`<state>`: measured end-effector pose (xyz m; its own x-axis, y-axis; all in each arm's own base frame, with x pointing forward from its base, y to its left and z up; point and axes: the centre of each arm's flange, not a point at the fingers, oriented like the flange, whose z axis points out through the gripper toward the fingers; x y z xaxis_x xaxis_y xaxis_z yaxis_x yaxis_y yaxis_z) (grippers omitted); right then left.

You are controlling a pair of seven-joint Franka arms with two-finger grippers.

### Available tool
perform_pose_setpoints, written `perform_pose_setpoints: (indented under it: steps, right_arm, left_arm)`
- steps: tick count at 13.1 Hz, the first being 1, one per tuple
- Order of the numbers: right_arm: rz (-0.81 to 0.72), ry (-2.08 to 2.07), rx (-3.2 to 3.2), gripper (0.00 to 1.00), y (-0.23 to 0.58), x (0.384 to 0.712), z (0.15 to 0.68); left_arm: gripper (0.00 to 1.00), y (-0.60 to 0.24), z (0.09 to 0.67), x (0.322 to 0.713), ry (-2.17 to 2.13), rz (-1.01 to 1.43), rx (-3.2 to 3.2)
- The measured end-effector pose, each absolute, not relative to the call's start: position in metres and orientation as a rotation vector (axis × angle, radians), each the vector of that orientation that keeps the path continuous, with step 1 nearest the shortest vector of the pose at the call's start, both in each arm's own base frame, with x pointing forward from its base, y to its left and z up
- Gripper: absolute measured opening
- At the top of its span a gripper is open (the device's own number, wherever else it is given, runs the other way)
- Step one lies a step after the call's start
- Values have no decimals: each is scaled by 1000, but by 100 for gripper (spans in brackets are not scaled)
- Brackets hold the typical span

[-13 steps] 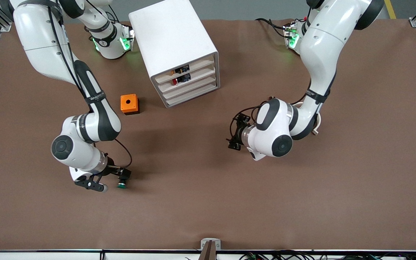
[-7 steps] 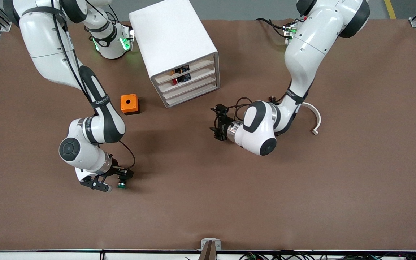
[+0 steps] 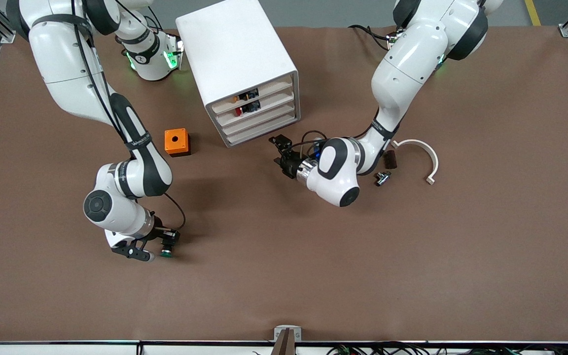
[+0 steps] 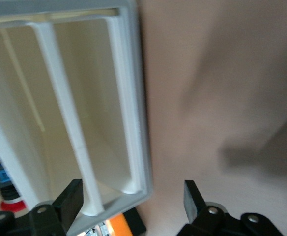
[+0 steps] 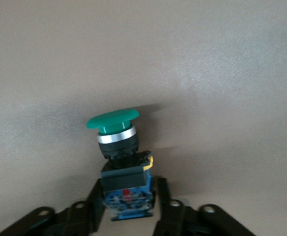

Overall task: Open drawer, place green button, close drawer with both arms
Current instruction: 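Pull the drawer open with the left gripper while the right gripper lifts the button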

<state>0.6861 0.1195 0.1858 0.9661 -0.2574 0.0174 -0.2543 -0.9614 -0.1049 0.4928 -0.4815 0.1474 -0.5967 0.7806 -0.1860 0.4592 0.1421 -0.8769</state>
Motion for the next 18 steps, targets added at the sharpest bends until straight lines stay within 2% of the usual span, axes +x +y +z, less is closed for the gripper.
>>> perform_pose_setpoints:
  steps: [3,5,7,8,9,10,11,12,13,14,15,16,17,18]
  right_arm:
    - [-43,386,-3016,42,111,689,189]
    - [27,410,-3019,42,113,693,199]
    - [162,440,-3026,42,114,700,226]
    - [223,456,-3028,42,115,702,242]
    - [254,476,-3026,42,115,704,255]
    - [257,499,-3023,42,116,706,264]
    - [250,528,-3018,42,117,708,273]
    - [267,565,-3013,42,119,706,280]
    - [314,606,-3011,42,122,702,287]
    - [353,653,-3007,42,127,698,296]
    - [373,707,-3000,42,133,695,309]
    - [382,771,-2988,42,142,692,325]
    - [382,842,-2974,42,153,689,342]
    - [387,906,-2957,42,165,683,360]
  left_arm:
    - [87,-500,152,473,-2035,1462,-1180]
    - [85,-512,153,459,-2005,1461,-1185]
    - [80,-521,150,448,-1984,1466,-1174]
    - [74,-525,148,443,-1975,1469,-1169]
    - [74,-528,145,438,-1968,1473,-1161]
    - [67,-530,143,436,-1963,1479,-1150]
    - [67,-531,139,433,-1959,1481,-1142]
    - [60,-532,136,431,-1955,1479,-1136]
    - [60,-533,132,428,-1950,1477,-1132]
    - [53,-534,129,425,-1946,1476,-1127]
    - [41,-535,128,423,-1943,1479,-1122]
    - [41,-536,128,422,-1942,1482,-1119]
    - [33,-536,128,423,-1943,1486,-1117]
    - [20,-535,130,425,-1941,1495,-1112]
